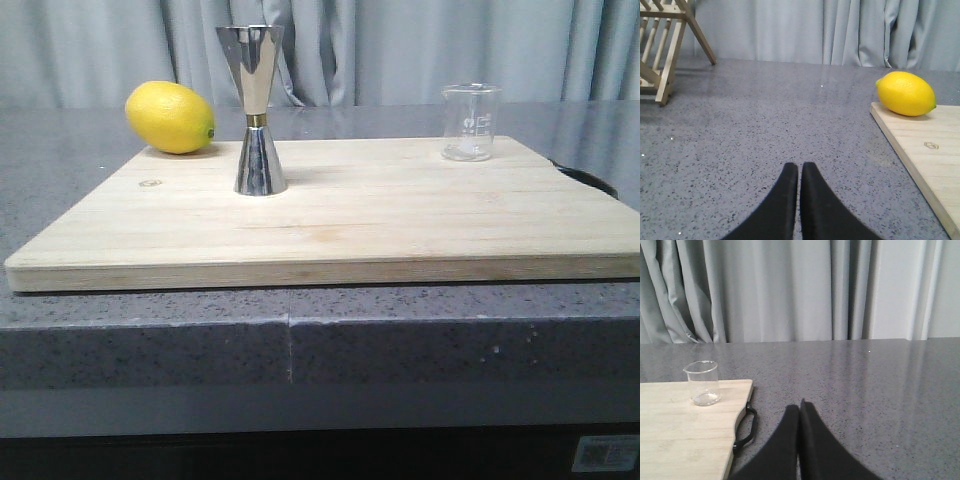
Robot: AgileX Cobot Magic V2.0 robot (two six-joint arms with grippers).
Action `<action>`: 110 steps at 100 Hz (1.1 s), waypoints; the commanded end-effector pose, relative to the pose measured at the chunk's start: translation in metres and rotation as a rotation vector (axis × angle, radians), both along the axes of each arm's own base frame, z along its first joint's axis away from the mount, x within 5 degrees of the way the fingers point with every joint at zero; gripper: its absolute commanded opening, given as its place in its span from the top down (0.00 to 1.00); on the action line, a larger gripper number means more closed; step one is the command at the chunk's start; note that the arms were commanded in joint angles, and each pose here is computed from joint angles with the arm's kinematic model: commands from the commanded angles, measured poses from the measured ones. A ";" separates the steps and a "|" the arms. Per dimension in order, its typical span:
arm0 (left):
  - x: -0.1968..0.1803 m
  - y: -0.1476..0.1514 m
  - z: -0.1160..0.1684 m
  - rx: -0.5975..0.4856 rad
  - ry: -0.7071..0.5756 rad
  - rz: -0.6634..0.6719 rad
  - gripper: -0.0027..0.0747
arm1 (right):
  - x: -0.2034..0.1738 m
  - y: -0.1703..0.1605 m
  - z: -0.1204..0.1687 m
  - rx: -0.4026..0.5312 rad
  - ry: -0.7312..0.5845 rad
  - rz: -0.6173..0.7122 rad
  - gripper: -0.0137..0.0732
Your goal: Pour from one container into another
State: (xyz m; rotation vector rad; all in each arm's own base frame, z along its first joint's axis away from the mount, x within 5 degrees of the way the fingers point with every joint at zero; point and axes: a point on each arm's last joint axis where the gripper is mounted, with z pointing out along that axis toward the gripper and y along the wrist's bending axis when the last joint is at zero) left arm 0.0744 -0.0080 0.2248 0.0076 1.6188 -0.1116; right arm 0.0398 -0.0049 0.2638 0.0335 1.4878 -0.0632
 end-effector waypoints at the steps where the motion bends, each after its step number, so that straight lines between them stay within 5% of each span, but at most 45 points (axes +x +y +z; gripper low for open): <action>1: 0.000 -0.001 0.006 -0.056 0.014 -0.006 0.99 | -0.006 0.001 0.016 -0.010 -0.117 0.008 0.92; 38: -0.006 0.008 0.004 -0.091 0.025 0.102 0.99 | -0.006 0.001 0.016 -0.010 -0.117 0.008 0.92; 67: -0.011 0.010 0.004 -0.070 -0.367 0.096 0.99 | -0.006 0.001 0.016 -0.010 -0.117 0.008 0.92; 110: -0.018 0.009 -0.002 -0.049 -0.323 0.088 0.99 | -0.006 0.001 0.016 -0.010 -0.115 0.008 0.92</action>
